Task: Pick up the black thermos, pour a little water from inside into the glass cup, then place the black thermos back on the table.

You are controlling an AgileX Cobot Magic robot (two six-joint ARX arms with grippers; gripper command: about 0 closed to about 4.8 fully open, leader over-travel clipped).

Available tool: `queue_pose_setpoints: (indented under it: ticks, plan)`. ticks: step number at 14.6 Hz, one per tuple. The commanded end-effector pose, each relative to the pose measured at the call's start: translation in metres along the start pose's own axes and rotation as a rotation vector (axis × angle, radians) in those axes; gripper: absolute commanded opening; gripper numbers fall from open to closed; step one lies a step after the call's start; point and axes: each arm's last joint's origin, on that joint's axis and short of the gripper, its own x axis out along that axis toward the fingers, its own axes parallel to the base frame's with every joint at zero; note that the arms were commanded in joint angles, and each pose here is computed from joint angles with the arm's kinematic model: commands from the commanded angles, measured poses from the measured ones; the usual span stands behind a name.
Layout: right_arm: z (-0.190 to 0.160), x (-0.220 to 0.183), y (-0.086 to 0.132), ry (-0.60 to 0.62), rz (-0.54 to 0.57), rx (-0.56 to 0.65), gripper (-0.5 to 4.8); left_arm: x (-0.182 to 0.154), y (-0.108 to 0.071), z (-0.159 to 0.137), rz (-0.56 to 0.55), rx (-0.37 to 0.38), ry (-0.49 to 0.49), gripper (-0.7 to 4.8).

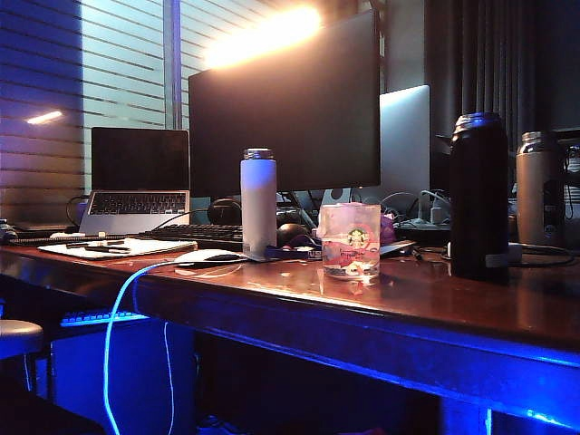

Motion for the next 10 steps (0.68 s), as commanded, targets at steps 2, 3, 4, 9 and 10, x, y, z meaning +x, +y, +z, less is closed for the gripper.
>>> queue_pose_setpoints:
  ticks: [2, 3, 4, 9, 10]
  plan:
    - [-0.0002, 0.0003, 0.0001, -0.007, 0.002, 0.004, -0.01, -0.0038, -0.0001, -0.0177, 0.030, -0.062, 0.152, -0.04]
    - [-0.0002, 0.0003, 0.0001, -0.007, 0.002, 0.003, -0.01, -0.0044, -0.0005, -0.0216, 0.024, -0.063, 0.193, -0.04]
    - [-0.0002, 0.0003, 0.0001, -0.007, 0.002, 0.004, -0.01, -0.0048, -0.0007, -0.0235, 0.020, -0.064, 0.213, -0.04]
    - [-0.0002, 0.0003, 0.0001, -0.007, 0.002, 0.003, -0.01, -0.0048, -0.0006, -0.0232, 0.022, -0.060, 0.211, -0.03]
    - [-0.0002, 0.0003, 0.0001, -0.007, 0.002, 0.003, -0.01, -0.0048, -0.0006, -0.0232, 0.022, -0.060, 0.211, -0.03]
